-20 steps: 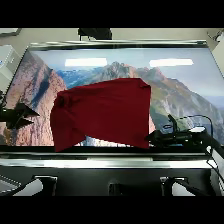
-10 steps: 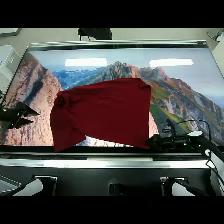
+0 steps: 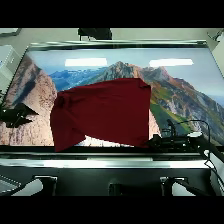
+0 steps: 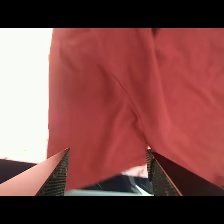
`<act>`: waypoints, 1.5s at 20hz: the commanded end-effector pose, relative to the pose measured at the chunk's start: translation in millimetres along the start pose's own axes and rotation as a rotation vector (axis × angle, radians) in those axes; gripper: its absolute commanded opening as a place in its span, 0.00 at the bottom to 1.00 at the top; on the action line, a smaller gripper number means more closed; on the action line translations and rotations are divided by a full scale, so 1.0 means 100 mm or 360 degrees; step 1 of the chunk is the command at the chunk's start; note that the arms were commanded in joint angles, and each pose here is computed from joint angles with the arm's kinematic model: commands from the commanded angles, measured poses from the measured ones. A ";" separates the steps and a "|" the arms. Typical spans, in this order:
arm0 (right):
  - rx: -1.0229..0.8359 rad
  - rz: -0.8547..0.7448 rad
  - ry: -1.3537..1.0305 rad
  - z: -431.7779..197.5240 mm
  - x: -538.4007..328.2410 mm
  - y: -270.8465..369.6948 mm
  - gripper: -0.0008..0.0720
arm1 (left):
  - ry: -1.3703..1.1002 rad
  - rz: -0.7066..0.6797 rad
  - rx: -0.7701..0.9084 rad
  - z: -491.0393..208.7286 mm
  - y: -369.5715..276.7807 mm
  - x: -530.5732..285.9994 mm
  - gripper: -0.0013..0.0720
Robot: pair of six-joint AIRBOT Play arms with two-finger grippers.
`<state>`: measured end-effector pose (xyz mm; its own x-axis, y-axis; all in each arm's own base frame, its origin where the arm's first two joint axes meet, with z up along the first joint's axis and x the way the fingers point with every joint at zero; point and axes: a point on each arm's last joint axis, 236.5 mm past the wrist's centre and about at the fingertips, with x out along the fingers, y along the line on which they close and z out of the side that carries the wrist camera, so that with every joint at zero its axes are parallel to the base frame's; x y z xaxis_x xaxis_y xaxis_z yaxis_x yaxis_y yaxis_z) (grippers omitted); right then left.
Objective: Fold the clothes and pants, and hang the long-sleeved shirts on hangers.
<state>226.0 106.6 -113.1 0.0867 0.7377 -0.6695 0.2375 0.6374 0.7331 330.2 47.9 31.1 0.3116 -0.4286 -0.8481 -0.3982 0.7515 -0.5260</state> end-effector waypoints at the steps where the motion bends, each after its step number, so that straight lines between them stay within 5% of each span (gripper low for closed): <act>1: 0.0006 0.0094 0.0068 -0.10 -0.01 0.14 0.06 | -0.0093 -0.0066 0.0098 0.17 0.21 0.11 0.77; 7: 0.0067 0.0118 0.0106 -0.15 -0.01 0.18 0.06 | -0.0067 -0.0309 0.0061 0.34 0.55 0.65 0.77; 21: 0.0146 0.0129 0.0134 -0.19 -0.02 0.20 0.05 | 0.0047 -0.0374 0.0182 0.36 0.53 1.35 0.77; 23: 0.0145 0.0129 0.0134 -0.19 -0.02 0.21 0.05 | 0.0083 -0.0380 0.0201 0.31 0.46 1.41 0.57; 25: 0.0141 0.0133 0.0128 -0.17 -0.02 0.21 0.05 | 0.0107 -0.0394 0.0213 0.27 0.42 1.42 0.12; 26: 0.0139 0.0132 0.0124 -0.17 -0.03 0.22 0.05 | 0.0112 -0.0412 0.0210 0.26 0.39 1.41 0.05; 30: 0.0096 0.0162 0.0057 -0.10 -0.08 0.32 0.05 | 0.0134 -0.0492 0.0200 0.22 0.26 1.35 0.04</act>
<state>216.7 122.0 -90.2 0.0473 0.8033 -0.5937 0.3047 0.5545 0.7744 379.6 30.1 -106.7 0.3227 -0.6470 -0.6908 -0.1970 0.6680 -0.7176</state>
